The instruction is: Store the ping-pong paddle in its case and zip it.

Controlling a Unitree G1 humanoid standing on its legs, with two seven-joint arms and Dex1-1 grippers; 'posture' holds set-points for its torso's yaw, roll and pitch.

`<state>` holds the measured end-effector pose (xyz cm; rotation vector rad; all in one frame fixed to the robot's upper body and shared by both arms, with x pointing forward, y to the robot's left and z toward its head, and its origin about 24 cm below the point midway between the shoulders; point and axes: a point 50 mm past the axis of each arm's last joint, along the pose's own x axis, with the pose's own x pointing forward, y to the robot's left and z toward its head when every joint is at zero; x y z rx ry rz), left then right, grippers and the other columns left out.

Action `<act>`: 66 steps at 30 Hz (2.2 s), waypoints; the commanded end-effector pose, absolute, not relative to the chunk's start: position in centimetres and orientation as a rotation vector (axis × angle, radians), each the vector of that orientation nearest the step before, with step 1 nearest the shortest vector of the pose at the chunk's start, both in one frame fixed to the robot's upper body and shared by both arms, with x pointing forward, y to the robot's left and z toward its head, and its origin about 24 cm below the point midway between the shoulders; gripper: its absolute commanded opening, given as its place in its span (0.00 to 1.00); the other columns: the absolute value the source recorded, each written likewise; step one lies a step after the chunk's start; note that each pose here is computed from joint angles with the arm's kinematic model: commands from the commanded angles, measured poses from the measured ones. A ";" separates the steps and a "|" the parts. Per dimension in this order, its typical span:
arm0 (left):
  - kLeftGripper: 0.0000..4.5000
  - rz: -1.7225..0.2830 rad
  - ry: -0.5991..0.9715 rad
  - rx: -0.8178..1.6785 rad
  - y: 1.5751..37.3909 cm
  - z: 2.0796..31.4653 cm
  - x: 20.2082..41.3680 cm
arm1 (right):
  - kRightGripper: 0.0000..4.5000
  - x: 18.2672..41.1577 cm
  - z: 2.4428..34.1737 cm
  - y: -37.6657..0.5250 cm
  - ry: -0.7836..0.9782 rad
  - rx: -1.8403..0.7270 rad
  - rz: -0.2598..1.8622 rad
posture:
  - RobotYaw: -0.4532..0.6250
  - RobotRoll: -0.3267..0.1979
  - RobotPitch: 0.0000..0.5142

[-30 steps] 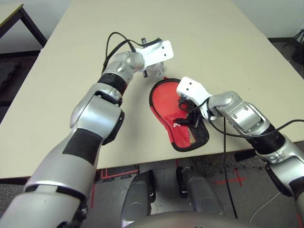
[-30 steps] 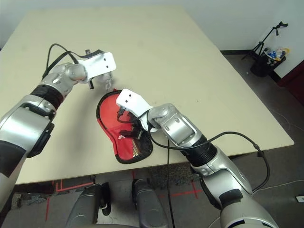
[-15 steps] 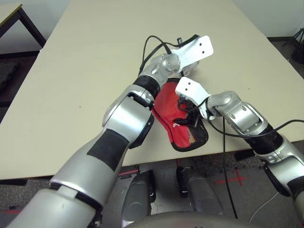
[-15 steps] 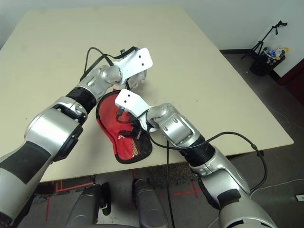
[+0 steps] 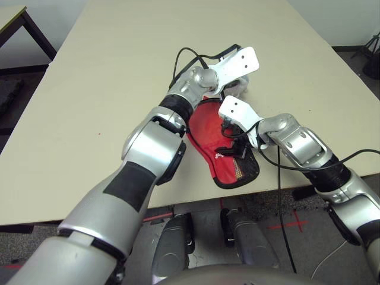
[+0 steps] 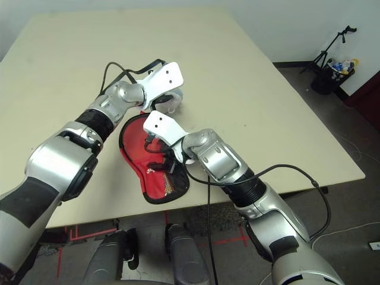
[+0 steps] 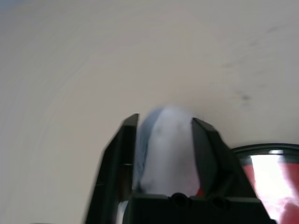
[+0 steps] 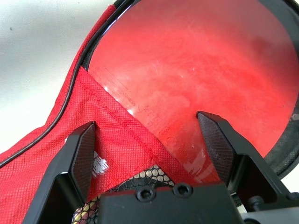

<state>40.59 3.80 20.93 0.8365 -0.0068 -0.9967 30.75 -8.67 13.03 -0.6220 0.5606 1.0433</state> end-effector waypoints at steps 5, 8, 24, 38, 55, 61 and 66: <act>1.00 -1.118 0.004 0.669 5.0 21.3 40.1 | 1.00 31.0 9.6 -9.6 0.718 -0.604 0.999 | 0.43 0.62 0.32; 1.00 -1.129 0.007 0.650 5.8 21.5 40.0 | 1.00 31.2 9.5 -9.7 0.717 -0.603 0.994 | 0.43 0.62 0.31; 1.00 -1.160 0.180 0.779 10.8 17.0 39.0 | 1.00 31.9 9.7 -10.1 0.703 -0.596 0.959 | 0.41 0.62 0.31; 1.00 -1.170 0.343 0.745 10.9 12.4 38.3 | 1.00 32.4 10.1 -10.3 0.683 -0.575 0.924 | 0.40 0.62 0.33; 1.00 -1.122 0.524 0.653 11.7 9.1 37.7 | 1.00 33.7 16.3 -11.1 0.612 -0.457 0.897 | 0.40 0.62 0.38; 1.00 -1.114 0.521 0.656 11.7 9.0 37.7 | 1.00 36.3 22.6 -12.7 0.455 -0.404 0.648 | 0.40 0.62 0.38; 1.00 -1.121 0.515 0.662 11.3 9.0 37.6 | 1.00 38.8 24.5 -11.9 0.286 -0.334 0.527 | 0.39 0.62 0.38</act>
